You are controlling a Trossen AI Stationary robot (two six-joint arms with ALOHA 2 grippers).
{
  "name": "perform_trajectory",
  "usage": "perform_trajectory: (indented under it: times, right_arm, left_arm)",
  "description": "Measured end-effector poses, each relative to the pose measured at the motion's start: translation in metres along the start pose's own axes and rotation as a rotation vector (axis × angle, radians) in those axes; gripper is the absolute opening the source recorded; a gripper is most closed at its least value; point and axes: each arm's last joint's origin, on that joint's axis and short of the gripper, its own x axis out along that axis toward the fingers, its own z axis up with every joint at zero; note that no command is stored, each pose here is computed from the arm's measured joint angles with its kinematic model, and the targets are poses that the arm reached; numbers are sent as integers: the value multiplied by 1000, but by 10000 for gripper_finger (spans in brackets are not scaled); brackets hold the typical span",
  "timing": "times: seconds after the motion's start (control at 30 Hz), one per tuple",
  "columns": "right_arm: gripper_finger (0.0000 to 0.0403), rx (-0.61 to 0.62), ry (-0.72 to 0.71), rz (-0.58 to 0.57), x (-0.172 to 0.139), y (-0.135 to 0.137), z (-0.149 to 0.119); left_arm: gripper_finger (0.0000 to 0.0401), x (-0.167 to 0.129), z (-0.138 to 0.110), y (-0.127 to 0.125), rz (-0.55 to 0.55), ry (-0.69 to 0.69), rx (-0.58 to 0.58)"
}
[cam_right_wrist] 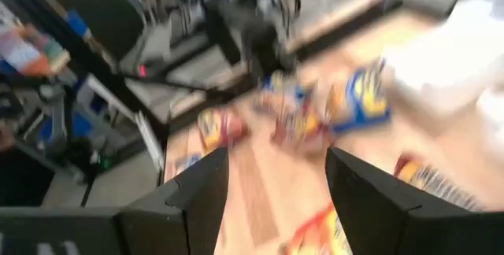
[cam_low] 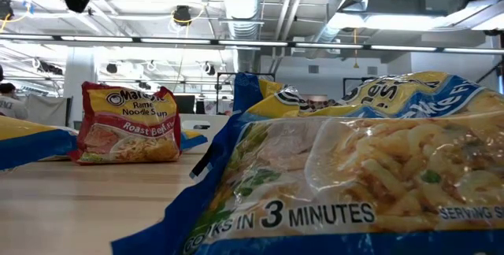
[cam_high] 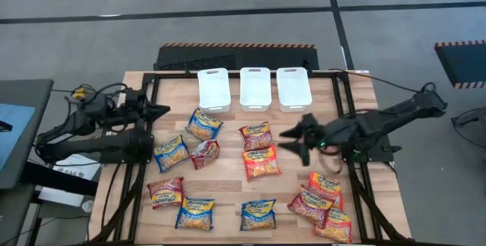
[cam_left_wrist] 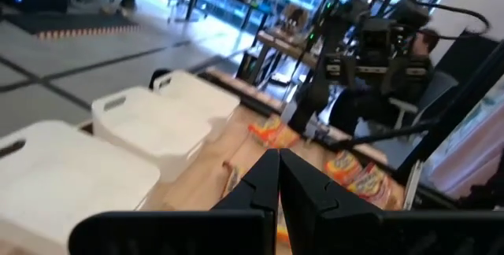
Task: Sort Maruchan noodles
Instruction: Put the blue noodle pack into the right white bin
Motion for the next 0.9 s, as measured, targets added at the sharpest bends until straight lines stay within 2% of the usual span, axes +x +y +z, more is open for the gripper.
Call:
perform_trajectory:
  times: [0.37, 0.5, 0.9]
  right_arm:
    - [239, 144, 354, -8, 63, 6, -63]
    - [239, 182, 426, 14, 80, 7, -76]
    - [239, 187, 646, 59, 124, 14, -108]
  left_arm:
    - [0, 0, -5, 2, 20, 47, 1]
    - [0, 0, -5, 2, 19, 48, 0]
    - [0, -1, -10, 4, 25, 111, -7]
